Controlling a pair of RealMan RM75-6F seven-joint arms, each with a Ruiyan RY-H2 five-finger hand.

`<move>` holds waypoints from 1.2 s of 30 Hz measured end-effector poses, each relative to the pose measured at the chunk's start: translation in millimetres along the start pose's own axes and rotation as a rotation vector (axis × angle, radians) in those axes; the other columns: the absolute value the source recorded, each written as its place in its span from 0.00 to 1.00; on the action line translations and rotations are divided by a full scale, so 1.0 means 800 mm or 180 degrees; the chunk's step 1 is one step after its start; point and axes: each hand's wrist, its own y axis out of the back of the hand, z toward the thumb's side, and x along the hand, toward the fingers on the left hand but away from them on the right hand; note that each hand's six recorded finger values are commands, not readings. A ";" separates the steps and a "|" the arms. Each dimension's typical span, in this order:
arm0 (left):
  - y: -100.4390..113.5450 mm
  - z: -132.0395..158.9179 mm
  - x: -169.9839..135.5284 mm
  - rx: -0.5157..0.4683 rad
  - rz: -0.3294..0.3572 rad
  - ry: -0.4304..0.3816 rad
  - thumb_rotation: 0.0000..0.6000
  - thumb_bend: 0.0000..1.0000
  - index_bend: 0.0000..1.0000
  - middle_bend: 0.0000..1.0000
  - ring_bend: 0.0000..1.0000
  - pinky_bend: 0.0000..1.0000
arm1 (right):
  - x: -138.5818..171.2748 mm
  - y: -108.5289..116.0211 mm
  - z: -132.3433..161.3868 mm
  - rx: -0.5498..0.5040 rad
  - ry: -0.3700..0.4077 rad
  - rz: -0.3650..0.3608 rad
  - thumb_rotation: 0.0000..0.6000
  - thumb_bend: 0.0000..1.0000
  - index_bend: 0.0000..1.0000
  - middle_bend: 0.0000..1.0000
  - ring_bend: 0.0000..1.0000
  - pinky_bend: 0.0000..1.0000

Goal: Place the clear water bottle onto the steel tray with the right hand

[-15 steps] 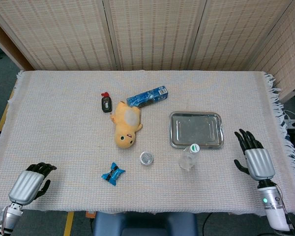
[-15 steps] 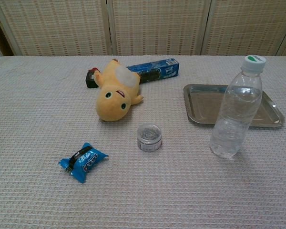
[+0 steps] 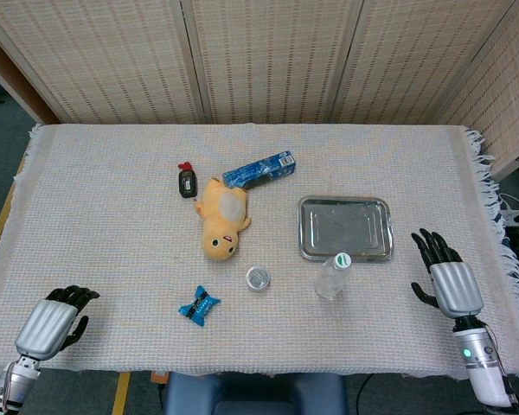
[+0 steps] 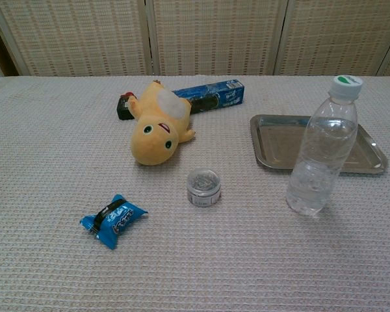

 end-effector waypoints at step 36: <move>0.011 -0.004 -0.006 -0.0073 0.0082 -0.0021 1.00 0.53 0.30 0.30 0.24 0.33 | -0.073 -0.049 0.141 -0.1494 0.0979 0.1150 1.00 0.04 0.06 0.01 0.00 0.24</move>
